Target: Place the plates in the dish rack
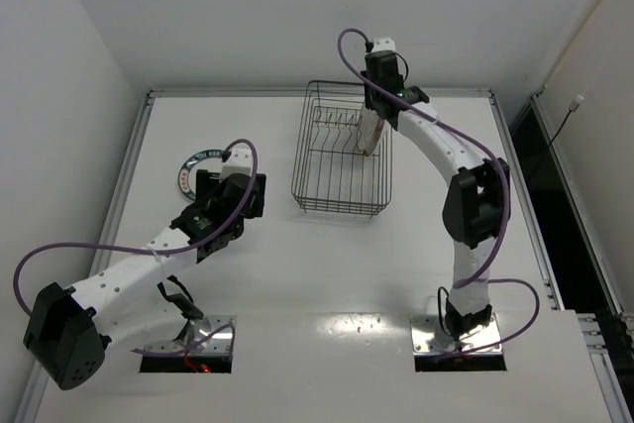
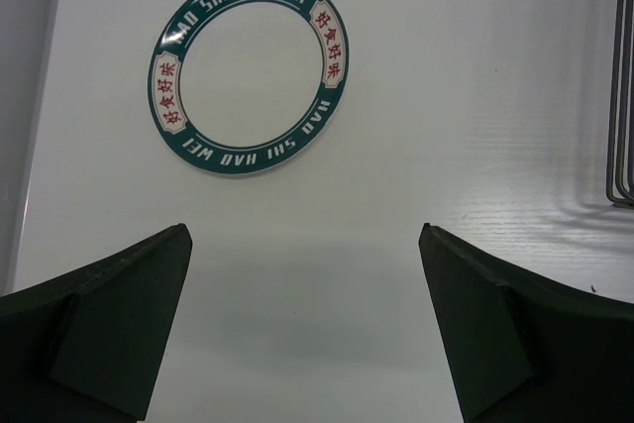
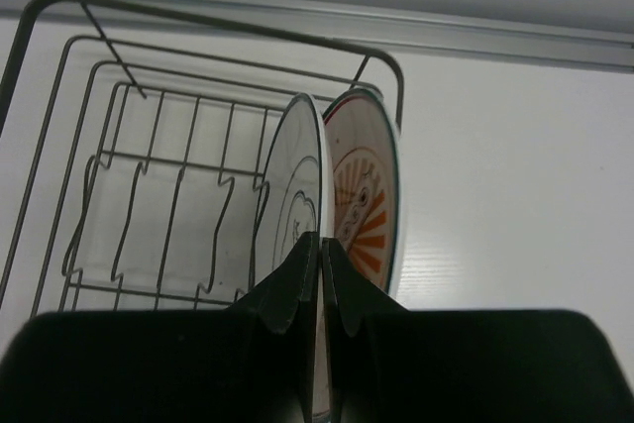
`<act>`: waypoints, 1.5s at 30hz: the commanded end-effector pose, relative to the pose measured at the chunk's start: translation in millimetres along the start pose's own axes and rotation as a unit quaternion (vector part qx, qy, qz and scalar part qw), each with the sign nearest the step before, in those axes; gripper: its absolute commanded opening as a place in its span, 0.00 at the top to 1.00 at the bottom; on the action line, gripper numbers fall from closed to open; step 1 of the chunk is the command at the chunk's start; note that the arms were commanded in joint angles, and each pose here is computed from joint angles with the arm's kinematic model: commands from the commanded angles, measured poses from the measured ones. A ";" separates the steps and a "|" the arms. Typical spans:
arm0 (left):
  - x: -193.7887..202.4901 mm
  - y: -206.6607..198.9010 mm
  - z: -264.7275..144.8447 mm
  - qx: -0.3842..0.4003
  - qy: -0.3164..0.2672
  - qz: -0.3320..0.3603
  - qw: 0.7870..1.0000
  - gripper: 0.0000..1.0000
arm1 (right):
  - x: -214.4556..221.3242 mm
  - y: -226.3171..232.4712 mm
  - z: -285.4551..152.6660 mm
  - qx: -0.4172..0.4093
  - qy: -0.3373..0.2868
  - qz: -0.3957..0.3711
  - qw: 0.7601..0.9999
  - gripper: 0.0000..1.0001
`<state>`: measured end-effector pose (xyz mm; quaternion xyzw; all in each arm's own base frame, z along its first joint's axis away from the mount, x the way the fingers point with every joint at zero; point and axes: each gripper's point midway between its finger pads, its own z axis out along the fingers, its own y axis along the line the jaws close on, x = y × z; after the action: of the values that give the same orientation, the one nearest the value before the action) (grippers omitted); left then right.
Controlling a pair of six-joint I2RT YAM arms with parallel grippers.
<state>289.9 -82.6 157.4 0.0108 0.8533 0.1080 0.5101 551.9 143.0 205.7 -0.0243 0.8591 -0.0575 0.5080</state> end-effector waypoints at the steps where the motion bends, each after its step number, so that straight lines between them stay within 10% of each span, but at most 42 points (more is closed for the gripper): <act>1: -21.4 -1.1 -3.8 0.000 -0.023 -0.018 1.000 0.00 | -41.5 -1.3 -27.0 0.006 -0.061 0.008 0.998 1.00; 5: -15.5 0.2 -1.0 -0.008 -0.017 -0.011 1.000 0.00 | -48.3 4.3 -53.6 0.002 -0.061 0.017 0.998 0.93; 13: -7.7 10.6 5.9 -0.055 -0.008 -0.001 0.998 0.00 | -61.7 5.6 -192.0 -0.062 -0.079 0.040 0.994 0.47; 22: -18.7 14.4 55.0 -0.049 0.025 -0.016 0.998 0.00 | 105.4 79.0 -324.2 -0.367 0.011 0.121 0.922 0.47; 26: -4.4 12.3 100.7 -0.074 0.079 0.010 0.994 0.00 | 184.0 75.6 -334.6 -0.389 0.055 0.146 0.908 0.47; 35: 66.3 3.7 165.4 -0.079 0.184 0.043 0.979 0.05 | 211.6 45.8 -338.7 -0.357 0.058 0.147 0.921 0.46; 39: 84.5 13.3 175.5 -0.090 0.215 0.046 0.971 0.20 | 231.4 45.2 -332.6 -0.353 0.070 0.163 0.919 0.46; 42: 100.7 17.4 181.8 -0.091 0.238 0.047 0.966 0.62 | 232.2 45.6 -333.1 -0.355 0.069 0.178 0.915 0.46; 45: 112.9 15.0 187.4 -0.092 0.256 0.057 0.961 0.82 | 243.2 43.2 -329.7 -0.346 0.080 0.190 0.915 0.46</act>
<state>418.5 -25.8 13.9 -0.0333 0.9176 0.2161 0.3320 144.9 184.3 142.6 -0.0580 0.8584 0.3233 0.3940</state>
